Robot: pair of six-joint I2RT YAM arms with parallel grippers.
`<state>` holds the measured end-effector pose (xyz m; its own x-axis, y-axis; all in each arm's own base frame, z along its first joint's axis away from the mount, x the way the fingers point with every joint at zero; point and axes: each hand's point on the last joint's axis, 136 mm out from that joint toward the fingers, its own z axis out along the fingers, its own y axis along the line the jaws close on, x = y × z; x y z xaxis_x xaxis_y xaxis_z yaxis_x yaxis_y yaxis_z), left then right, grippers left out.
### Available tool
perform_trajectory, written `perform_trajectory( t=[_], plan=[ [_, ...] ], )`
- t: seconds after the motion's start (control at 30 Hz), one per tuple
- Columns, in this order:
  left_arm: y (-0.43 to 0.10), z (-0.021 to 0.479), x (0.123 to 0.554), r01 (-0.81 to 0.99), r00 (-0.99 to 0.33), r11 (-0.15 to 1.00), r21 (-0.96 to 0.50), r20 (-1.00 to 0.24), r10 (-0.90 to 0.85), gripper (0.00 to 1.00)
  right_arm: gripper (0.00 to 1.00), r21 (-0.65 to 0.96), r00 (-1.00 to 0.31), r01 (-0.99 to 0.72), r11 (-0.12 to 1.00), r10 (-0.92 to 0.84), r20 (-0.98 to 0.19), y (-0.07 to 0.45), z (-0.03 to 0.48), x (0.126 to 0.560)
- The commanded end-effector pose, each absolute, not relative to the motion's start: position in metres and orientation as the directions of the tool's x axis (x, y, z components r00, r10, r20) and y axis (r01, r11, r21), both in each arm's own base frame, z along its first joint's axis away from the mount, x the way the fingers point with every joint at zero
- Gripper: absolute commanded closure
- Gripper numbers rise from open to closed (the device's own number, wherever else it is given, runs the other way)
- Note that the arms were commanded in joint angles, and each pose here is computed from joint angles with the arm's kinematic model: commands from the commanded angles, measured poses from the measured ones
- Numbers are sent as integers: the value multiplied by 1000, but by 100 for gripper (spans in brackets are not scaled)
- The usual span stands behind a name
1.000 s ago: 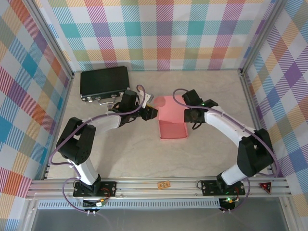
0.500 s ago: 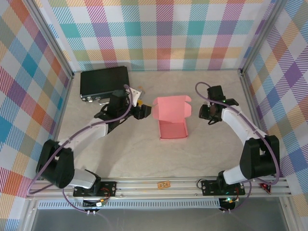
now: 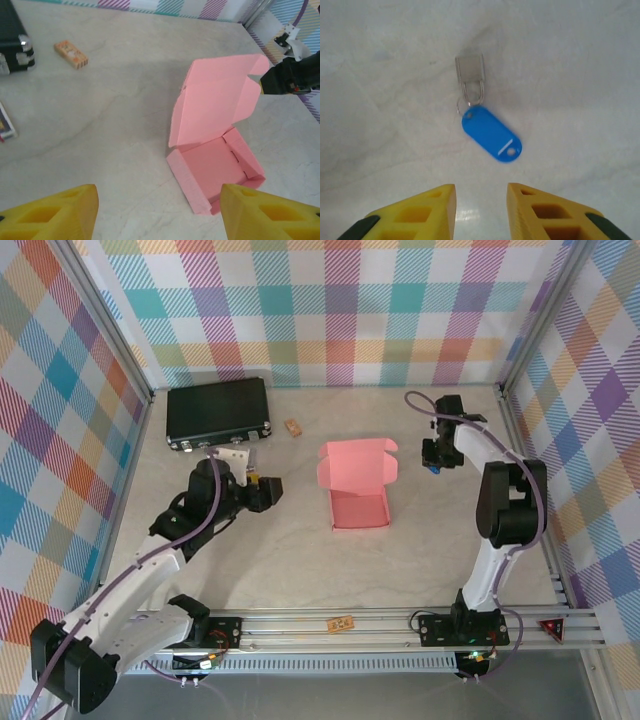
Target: Fold the paper box
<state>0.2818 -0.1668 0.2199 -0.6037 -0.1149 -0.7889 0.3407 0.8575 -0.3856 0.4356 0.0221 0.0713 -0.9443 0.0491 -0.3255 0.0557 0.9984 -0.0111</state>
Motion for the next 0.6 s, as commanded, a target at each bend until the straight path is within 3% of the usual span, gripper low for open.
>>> perform_trajectory(
  t=[0.0,0.57],
  plan=[
    [-160,201,272,255,-665,856,-449,-724,-182,36,68,-45,-946,7,999,-8,-325,16,77,450],
    [-161,185,267,249,-704,860,-445,-693,-154,37,67,-11,-974,64,998,61,-217,24,49,471]
  ],
)
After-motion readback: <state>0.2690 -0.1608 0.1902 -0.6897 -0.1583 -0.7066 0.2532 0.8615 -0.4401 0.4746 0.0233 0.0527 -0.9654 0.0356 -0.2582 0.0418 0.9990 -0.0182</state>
